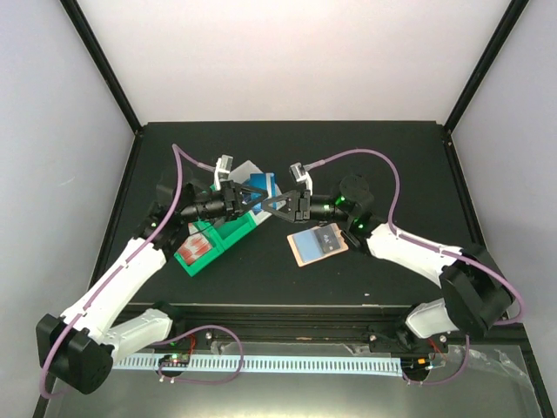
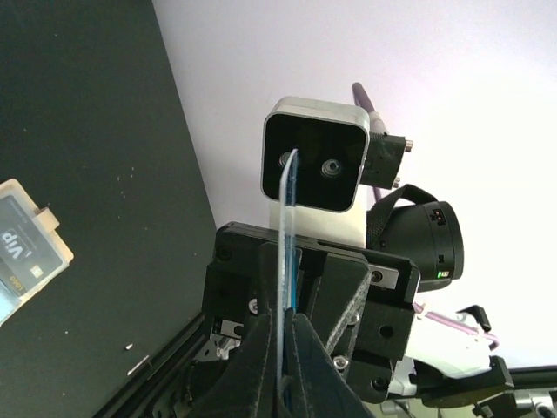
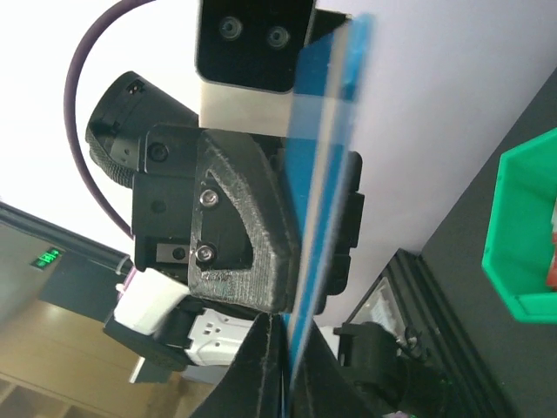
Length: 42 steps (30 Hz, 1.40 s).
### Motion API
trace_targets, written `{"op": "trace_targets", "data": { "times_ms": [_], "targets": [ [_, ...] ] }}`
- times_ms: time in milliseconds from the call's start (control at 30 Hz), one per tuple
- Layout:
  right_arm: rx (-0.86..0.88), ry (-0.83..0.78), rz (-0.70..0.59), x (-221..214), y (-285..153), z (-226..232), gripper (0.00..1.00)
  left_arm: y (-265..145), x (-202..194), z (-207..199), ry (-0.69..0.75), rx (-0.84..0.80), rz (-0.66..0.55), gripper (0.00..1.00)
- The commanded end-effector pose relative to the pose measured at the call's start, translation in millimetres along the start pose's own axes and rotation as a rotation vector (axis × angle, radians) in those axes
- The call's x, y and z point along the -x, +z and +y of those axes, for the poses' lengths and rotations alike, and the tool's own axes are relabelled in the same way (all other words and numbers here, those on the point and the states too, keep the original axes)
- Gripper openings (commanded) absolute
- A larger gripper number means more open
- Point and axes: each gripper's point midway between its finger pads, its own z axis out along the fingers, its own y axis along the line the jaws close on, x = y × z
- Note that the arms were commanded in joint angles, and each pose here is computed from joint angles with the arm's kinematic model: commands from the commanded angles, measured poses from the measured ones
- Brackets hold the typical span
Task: Put the credit cards into the card holder
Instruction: Pick up the credit card from the storage box.
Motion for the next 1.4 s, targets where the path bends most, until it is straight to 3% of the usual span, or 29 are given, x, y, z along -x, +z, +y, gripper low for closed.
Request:
{"op": "trace_targets", "data": {
  "times_ms": [0, 133, 233, 333, 467, 600, 633, 733, 767, 833, 967, 1200, 1367],
  "targets": [
    [0.043, -0.004, -0.015, -0.2, -2.6, 4.9, 0.01, -2.8, -4.3, -13.0, 0.036, -0.062, 0.005, 0.04],
    [0.005, -0.011, -0.017, -5.6, -8.6, -3.9, 0.01, -4.7, -2.0, -7.9, 0.061, -0.052, -0.032, 0.24],
    [-0.014, -0.018, 0.001, -13.0, -13.6, -9.9, 0.01, -5.6, -1.8, -3.4, 0.071, -0.058, -0.054, 0.26],
    [-0.015, -0.008, 0.033, -21.1, -17.4, -13.5, 0.01, -4.8, -2.7, 0.3, 0.076, -0.07, -0.057, 0.2],
    [-0.021, 0.003, 0.08, -31.4, -19.6, -16.9, 0.01, -4.2, -3.0, 3.4, 0.09, -0.079, -0.065, 0.02],
    [-0.044, 0.019, 0.104, -34.6, -21.8, -24.1, 0.01, -4.5, -2.5, 1.3, 0.12, -0.085, -0.069, 0.02],
    [-0.054, 0.024, 0.107, -35.1, -23.0, -27.2, 0.04, -4.4, -2.2, 2.3, 0.127, -0.081, -0.072, 0.02],
    [-0.142, 0.048, 0.077, -33.4, -34.2, -50.3, 0.48, -2.6, 0.6, 13.8, 0.143, -0.037, -0.088, 0.01],
    [-0.179, 0.047, 0.061, -33.0, -40.0, -58.4, 0.58, -1.3, 1.7, 19.8, 0.144, -0.017, -0.092, 0.02],
    [-0.267, 0.035, 0.033, -32.9, -53.6, -73.7, 0.68, 2.0, 3.4, 32.6, 0.151, 0.018, -0.099, 0.02],
    [-0.603, -0.03, -0.033, -29.5, -96.0, -113.6, 0.7, 11.3, 6.5, 66.7, 0.169, 0.13, -0.125, 0.02],
    [-1.356, -0.003, -0.193, -28.9, -222.1, -187.9, 0.75, 45.8, -8.9, 104.4, 0.167, 0.238, -0.066, 0.02],
    [-1.459, 0.104, -0.193, -44.8, -253.4, -218.7, 0.82, 65.6, -23.7, 113.5, 0.16, 0.268, -0.037, 0.02]
  ]
}}
